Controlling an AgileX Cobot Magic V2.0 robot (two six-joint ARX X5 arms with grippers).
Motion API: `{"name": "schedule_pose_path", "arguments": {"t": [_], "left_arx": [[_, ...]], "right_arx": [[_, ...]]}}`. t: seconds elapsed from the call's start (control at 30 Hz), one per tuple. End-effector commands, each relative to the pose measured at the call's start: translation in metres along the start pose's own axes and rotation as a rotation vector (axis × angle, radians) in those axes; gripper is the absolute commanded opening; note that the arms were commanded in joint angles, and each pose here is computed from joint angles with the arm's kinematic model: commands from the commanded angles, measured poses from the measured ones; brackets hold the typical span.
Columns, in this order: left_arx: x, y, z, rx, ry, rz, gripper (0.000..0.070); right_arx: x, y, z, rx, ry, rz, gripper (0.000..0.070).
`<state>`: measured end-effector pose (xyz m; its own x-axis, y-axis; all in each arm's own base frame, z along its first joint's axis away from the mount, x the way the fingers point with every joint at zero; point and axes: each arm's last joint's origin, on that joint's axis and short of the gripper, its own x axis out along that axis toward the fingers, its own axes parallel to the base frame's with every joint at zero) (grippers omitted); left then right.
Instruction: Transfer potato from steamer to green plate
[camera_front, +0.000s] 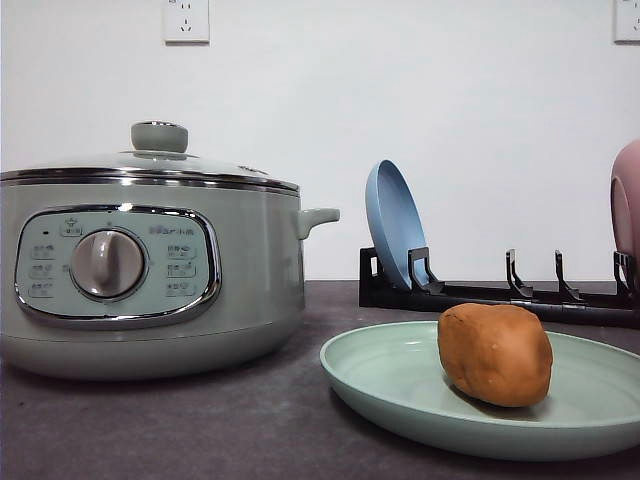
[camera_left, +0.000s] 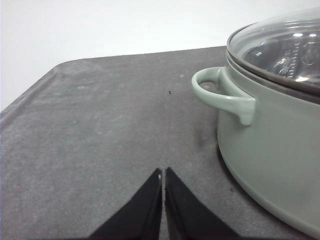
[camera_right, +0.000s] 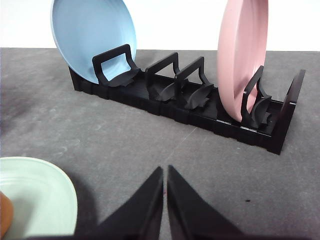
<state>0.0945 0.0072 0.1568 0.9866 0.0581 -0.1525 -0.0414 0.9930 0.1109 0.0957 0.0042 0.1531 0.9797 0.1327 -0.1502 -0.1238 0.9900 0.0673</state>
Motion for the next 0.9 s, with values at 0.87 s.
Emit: {"name": "schedule_pose_path", "arguments": {"t": [0.87], "left_arx": [[0.002, -0.0005, -0.0073, -0.006, 0.027, 0.002, 0.0001]], "right_arx": [[0.0003, -0.0001, -0.0008, -0.005, -0.004, -0.001, 0.0]]}}
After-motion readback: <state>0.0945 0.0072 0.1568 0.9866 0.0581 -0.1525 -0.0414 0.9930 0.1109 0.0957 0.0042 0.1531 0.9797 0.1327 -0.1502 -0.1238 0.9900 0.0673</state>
